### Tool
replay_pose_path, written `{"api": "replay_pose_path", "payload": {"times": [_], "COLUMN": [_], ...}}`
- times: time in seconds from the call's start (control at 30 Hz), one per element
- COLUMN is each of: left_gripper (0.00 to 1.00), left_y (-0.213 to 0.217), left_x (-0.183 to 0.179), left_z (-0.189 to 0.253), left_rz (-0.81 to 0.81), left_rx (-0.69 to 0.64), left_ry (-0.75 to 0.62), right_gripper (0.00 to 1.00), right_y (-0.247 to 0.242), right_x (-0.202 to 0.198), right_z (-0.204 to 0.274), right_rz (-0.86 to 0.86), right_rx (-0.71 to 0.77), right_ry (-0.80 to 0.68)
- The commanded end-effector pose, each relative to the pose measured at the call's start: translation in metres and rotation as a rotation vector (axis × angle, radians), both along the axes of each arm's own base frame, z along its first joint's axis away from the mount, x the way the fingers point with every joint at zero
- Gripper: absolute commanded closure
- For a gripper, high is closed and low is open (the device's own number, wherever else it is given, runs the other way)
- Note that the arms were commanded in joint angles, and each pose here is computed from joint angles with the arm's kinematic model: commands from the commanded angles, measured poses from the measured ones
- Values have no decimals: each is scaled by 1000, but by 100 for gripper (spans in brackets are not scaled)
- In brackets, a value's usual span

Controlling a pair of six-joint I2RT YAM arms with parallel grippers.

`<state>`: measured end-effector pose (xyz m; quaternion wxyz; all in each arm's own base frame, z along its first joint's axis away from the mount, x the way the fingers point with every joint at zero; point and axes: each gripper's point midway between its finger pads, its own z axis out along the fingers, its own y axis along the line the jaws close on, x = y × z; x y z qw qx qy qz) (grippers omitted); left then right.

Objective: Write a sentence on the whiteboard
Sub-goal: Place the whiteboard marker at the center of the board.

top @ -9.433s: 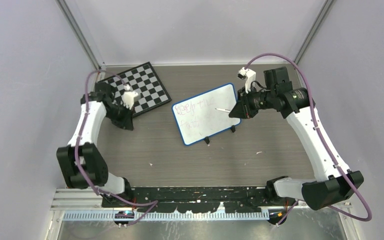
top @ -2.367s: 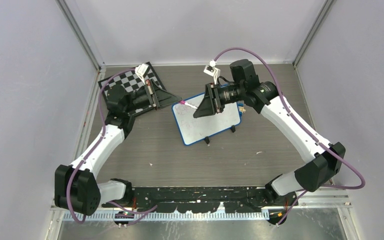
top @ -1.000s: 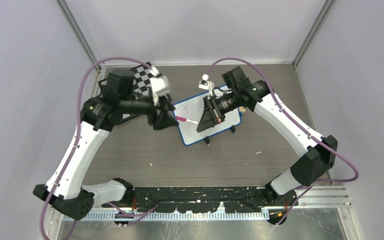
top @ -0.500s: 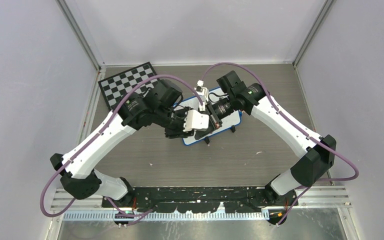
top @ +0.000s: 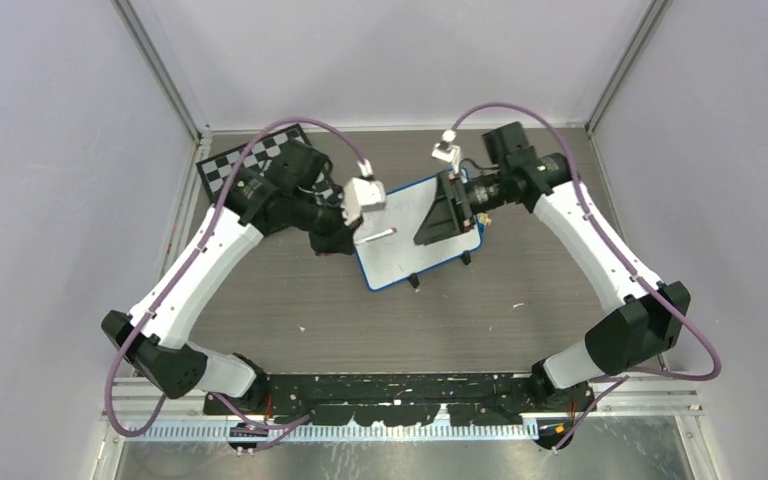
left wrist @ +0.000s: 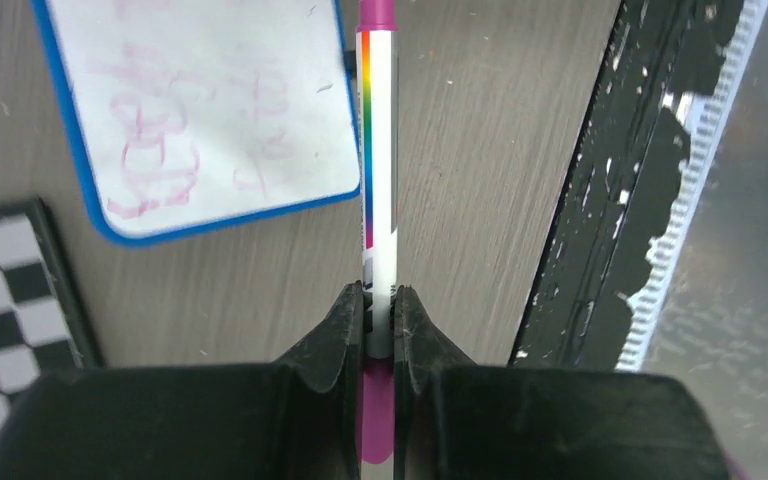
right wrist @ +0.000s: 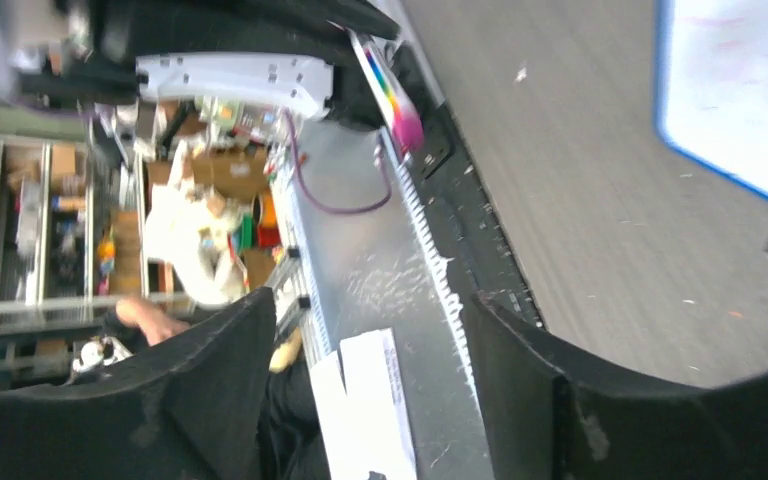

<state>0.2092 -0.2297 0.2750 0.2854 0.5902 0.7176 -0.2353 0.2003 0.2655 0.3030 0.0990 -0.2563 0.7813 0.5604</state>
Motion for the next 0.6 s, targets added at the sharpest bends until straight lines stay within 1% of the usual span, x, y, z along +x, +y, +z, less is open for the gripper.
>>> {"api": "replay_pose_path", "payload": {"times": [0.0,0.03,0.13,0.27,0.4,0.47,0.57], "left_gripper": [100,100,100,100,100,100,100], "left_y": [25,40,80,138,172,182,190], "left_x": [12,25,50,71,64,59,53], "left_z": [8,5,-11,-41,-94,-122,-158], "left_rz": [206,288,447,623,683,709,732], "left_rx": [-169,-185,-201,-205,-81,-19,38], "left_ry": [152,171,222,281,301,295,312], "right_gripper": [24,23,21,20,19,18,17], "right_y": [-42,-53,-89,-137,-180,-200,-220], "right_x": [19,26,43,56,60,62,61], "right_z": [36,36,29,8,-27,-46,-71], "right_rz": [-121,-155,-258,-365,-461,-507,-545], "right_rx": [54,49,15,-63,-172,-217,-264], "right_ry": [-122,-138,-146,-170,-140,-112,-74]}}
